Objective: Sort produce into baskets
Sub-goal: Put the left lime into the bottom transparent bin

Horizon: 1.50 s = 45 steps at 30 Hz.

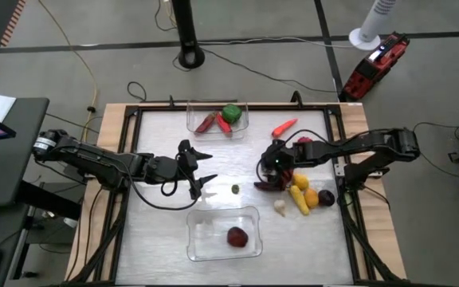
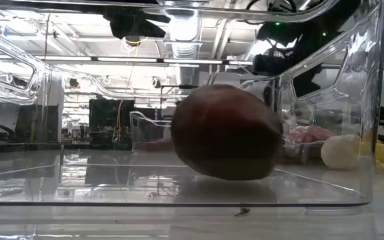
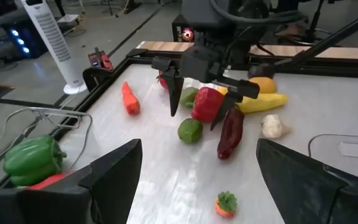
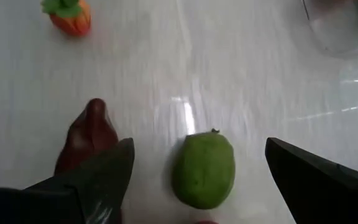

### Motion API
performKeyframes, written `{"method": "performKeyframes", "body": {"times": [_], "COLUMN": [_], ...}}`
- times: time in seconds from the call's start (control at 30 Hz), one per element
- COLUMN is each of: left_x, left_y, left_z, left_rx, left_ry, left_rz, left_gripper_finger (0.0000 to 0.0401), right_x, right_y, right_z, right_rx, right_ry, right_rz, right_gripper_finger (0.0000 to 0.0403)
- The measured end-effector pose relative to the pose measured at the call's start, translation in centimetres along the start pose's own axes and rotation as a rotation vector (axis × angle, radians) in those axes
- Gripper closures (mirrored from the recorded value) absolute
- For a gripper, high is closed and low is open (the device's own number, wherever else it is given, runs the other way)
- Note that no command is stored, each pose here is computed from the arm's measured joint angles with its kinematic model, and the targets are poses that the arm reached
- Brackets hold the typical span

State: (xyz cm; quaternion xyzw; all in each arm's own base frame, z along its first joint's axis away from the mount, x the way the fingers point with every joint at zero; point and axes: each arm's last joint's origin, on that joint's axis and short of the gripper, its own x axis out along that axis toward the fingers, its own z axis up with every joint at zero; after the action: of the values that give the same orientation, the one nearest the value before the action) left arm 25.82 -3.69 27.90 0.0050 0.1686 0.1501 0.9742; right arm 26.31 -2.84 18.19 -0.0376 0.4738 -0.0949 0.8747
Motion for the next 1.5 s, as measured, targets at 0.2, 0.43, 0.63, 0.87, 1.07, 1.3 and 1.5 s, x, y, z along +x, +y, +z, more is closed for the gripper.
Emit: {"method": "performKeyframes", "body": {"times": [0.2,0.43,0.63,0.87,1.07,1.3,1.5], "left_x": [0.0,0.0,0.0,0.0,0.0,0.0,-0.1], "left_y": [0.0,0.0,0.1,0.2,0.2,0.3,0.4], "left_z": [0.0,-0.1,-0.2,-0.4,-0.5,-0.9,-1.3], "left_rx": [0.001,0.002,0.003,0.0,-0.013,-0.028,-0.061], "left_ry": [0.002,0.006,0.021,0.037,0.039,0.079,0.109], "left_rz": [0.0,0.01,0.014,0.039,0.039,0.062,0.09], "left_gripper_finger": [0.0097,0.0097,0.0097,0.0097,0.0097,0.0097,0.0097], "right_x": [0.8,1.9,3.6,3.8,0.3,-4.3,-5.4], "right_y": [-0.8,-1.0,-0.7,-0.4,0.7,4.5,9.2], "right_z": [-1.4,-2.1,-2.5,-2.1,1.4,5.3,6.2], "right_rx": [0.022,0.012,-0.002,-0.002,-0.039,-0.133,-0.248], "right_ry": [0.025,0.034,0.07,0.081,-0.047,-0.264,-0.381], "right_rz": [-0.016,0.011,0.024,0.012,0.03,0.181,0.496], "right_gripper_finger": [0.0029,0.0087,0.0114,0.0135,0.0163,0.0172,0.0169]}}
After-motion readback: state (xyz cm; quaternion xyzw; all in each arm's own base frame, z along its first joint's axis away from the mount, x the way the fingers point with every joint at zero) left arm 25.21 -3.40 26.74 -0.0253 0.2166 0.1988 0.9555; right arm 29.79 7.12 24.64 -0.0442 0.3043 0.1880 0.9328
